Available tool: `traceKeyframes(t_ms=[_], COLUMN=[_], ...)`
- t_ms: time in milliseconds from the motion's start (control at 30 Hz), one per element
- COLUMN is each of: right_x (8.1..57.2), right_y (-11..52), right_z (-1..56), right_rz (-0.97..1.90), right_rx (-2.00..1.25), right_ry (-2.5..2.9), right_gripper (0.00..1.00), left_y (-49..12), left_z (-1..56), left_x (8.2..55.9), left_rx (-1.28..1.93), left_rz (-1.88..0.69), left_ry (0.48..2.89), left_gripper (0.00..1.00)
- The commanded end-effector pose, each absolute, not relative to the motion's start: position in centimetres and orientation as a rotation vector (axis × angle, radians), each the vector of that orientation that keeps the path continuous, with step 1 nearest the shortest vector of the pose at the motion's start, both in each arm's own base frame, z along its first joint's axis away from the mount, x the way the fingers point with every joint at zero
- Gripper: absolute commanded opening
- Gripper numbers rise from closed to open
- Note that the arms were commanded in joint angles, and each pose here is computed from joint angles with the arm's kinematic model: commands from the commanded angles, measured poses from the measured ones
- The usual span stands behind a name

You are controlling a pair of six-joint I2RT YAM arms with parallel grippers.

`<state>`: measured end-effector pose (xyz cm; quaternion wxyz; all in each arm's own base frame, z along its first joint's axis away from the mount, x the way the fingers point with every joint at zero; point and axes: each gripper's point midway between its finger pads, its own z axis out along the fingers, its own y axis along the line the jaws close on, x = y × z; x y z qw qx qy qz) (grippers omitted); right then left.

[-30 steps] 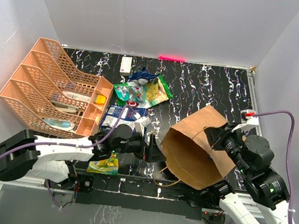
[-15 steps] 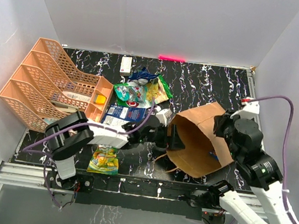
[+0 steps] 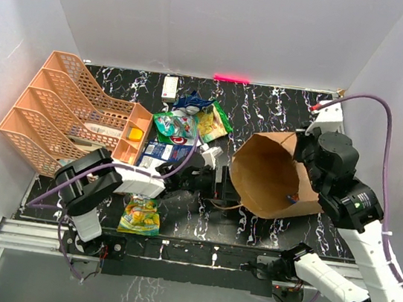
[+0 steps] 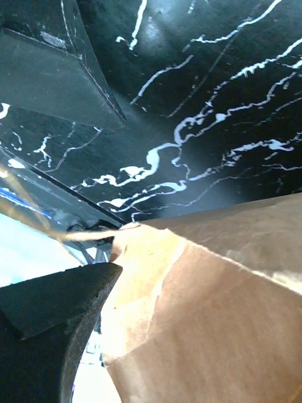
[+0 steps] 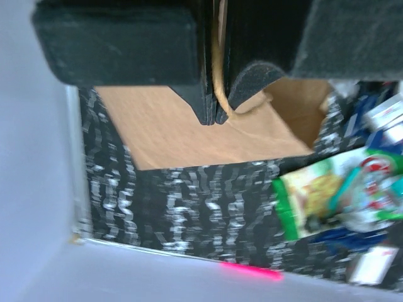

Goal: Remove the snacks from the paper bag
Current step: Adjust the paper bag at the center of the board.

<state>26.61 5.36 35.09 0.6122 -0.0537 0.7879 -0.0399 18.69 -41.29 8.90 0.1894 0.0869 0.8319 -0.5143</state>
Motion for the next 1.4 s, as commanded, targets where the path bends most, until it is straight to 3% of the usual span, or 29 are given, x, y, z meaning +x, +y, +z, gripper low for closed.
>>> traceKeyframes(t_ms=[0, 133, 233, 267, 467, 667, 800, 967, 1033, 1200, 1367], right_x=[24.8, 20.1, 16.2, 15.9, 20.7, 21.8, 20.9, 16.9, 18.3, 20.0, 17.6], right_y=[12.8, 20.8, 24.7, 24.7, 16.2, 10.6, 12.6, 22.3, 20.5, 11.3, 12.9], right_z=[34.6, 29.0, 26.4, 26.3, 27.4, 31.9, 32.7, 23.1, 22.8, 29.3, 25.7], right_rz=[0.297, 0.949, 1.474, 1.503, 0.764, 0.396, 0.579, 1.212, 1.024, 0.509, 0.591], right_rx=[-0.438, -0.473, -0.382, -0.365, -0.118, -0.066, -0.071, -0.369, -0.310, -0.076, -0.232], right_ry=[1.848, 2.009, 1.981, 1.943, 2.020, 1.981, 1.903, 2.110, 2.173, 1.968, 2.107], right_gripper=[0.08, 0.08, 0.08, 0.08, 0.08, 0.08, 0.08, 0.08, 0.08, 0.08, 0.08], left_y=[-39.7, -36.9, -34.6, -33.8, -31.1, -31.2, -31.5, -30.9, -30.8, -31.4, -33.0], left_z=[9.0, 6.9, 6.2, 6.2, 10.0, 12.1, 12.5, 12.5, 12.9, 14.7, 16.7], left_x=[17.0, 16.0, 15.1, 15.0, 14.5, 15.0, 14.8, 14.8, 14.8, 14.5, 13.9], left_rx=[0.305, 0.281, 0.295, 0.303, 0.340, 0.342, 0.310, 0.305, 0.328, 0.377, 0.423], left_rz=[-1.422, -1.313, -1.236, -1.204, -1.144, -1.165, -1.221, -1.196, -1.186, -1.251, -1.399], left_ry=[2.390, 2.451, 2.471, 2.467, 2.363, 2.295, 2.268, 2.268, 2.260, 2.180, 2.082], left_gripper=[0.81, 0.78, 0.85, 0.88, 0.95, 0.96, 0.96, 0.98, 0.98, 0.98, 0.98])
